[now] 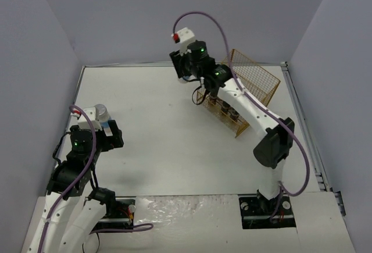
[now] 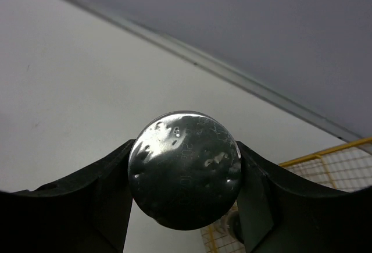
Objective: Organize the condiment bottles
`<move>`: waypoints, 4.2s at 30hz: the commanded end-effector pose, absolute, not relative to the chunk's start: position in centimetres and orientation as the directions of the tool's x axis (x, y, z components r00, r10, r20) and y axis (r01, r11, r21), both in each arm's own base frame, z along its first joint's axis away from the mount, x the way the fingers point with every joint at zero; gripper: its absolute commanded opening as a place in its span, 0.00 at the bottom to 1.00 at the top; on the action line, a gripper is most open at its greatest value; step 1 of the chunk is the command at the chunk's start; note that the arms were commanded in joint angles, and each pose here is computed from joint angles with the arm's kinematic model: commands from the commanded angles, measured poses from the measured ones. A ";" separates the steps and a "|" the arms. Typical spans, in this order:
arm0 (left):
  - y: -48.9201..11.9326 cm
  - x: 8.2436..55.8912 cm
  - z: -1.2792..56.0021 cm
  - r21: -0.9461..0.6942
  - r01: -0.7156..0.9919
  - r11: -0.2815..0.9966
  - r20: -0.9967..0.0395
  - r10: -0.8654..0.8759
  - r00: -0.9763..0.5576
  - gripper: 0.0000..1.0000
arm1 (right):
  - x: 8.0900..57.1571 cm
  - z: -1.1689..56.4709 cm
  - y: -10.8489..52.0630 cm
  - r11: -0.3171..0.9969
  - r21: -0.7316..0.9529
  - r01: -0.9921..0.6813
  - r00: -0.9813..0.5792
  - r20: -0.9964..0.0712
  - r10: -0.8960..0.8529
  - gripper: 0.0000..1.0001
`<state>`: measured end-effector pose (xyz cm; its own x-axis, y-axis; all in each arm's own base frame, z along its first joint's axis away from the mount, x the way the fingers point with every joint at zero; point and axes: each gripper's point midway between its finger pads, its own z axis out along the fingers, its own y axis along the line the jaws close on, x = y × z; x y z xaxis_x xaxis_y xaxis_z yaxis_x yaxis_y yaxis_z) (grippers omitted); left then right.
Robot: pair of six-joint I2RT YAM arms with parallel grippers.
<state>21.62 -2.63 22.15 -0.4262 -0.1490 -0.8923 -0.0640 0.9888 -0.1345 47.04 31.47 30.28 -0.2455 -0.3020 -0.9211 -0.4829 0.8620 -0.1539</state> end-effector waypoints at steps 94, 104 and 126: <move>-2.8 22.4 24.4 -0.175 -0.051 0.983 -0.917 -0.182 -0.354 0.97 | 55.1 22.5 4.1 0.858 0.213 0.468 -0.303 -0.873 0.382 0.75; -2.3 22.4 24.0 -0.186 -0.096 0.978 -0.908 -0.209 -0.364 0.97 | 52.8 26.9 5.1 0.881 0.279 0.381 -0.271 -0.877 0.396 0.78; 2.8 29.9 23.0 -0.024 -0.485 0.874 -0.869 -0.257 -0.422 0.97 | 40.4 36.3 13.7 0.875 0.385 -0.294 -0.263 -0.913 0.313 1.00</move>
<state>25.99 1.08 21.93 -0.4830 -0.2549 -0.8377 -0.3969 0.9165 -0.0500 42.72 11.29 31.43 -0.3755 0.3187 -0.8703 -0.0895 0.9222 0.3763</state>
